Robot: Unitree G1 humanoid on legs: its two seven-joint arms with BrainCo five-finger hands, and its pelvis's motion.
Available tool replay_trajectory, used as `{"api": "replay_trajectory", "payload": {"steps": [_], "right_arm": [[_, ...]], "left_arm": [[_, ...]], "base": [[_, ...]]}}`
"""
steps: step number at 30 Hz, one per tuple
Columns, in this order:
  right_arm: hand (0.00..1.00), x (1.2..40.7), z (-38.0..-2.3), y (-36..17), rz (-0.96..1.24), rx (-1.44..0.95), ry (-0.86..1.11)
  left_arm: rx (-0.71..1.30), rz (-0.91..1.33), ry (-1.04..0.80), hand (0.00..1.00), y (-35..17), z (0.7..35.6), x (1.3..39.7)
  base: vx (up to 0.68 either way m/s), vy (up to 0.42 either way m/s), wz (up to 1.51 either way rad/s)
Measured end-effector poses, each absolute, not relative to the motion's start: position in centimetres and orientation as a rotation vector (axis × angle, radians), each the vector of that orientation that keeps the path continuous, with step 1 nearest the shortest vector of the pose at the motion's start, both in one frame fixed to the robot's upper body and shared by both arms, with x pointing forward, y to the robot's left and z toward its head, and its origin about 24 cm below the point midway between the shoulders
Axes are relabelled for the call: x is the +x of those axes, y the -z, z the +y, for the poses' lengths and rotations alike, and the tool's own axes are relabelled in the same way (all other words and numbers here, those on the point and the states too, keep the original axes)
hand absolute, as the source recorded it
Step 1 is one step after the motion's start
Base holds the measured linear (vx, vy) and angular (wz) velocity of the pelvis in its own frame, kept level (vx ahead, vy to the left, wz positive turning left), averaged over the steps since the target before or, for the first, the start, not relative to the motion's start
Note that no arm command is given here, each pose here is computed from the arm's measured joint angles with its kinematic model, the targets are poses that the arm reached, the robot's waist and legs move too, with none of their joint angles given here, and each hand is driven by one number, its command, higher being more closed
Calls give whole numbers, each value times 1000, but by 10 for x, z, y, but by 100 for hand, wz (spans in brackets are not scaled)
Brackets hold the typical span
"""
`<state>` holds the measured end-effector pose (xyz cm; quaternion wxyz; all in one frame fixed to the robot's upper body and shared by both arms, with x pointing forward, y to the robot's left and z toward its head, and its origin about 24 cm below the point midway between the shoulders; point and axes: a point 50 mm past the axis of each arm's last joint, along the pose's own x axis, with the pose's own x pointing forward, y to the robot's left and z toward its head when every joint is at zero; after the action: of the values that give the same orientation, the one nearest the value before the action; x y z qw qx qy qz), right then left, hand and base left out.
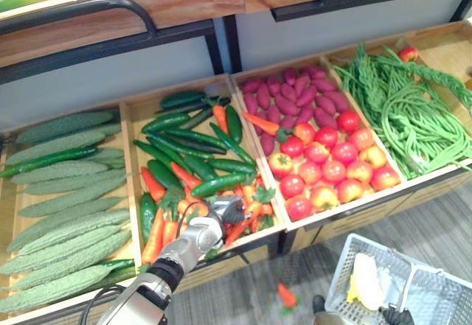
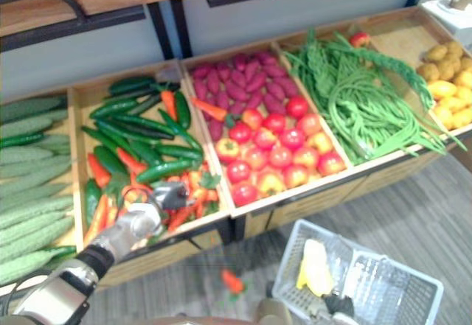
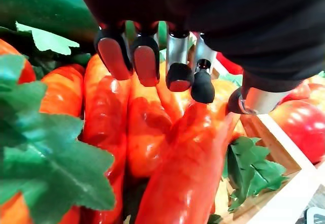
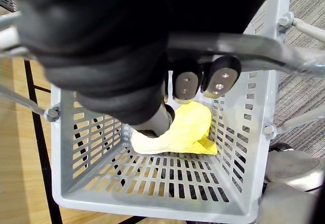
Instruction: Pick vegetable in the basket
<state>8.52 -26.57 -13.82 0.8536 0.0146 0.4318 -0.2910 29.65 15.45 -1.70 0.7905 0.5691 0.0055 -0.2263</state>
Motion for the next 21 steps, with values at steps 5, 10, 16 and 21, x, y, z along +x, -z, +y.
{"api": "replay_trajectory", "payload": {"steps": [5, 10, 16, 21], "right_arm": [[100, 85, -265, 138, 909, 30, 610], [100, 86, -264, 138, 909, 26, 603], [100, 87, -263, 139, 910, 20, 601], [100, 87, -263, 139, 911, 20, 601]], "left_arm": [[1208, 26, 446, 100, 16, 156, 299], [1217, 50, 444, 0, 19, 159, 298], [1208, 67, 407, 0, 17, 164, 300], [1195, 68, 398, 0, 17, 162, 301]], "base": [[0, 0, 0], [0, 0, 0], [0, 0, 0], [0, 0, 0]]}}
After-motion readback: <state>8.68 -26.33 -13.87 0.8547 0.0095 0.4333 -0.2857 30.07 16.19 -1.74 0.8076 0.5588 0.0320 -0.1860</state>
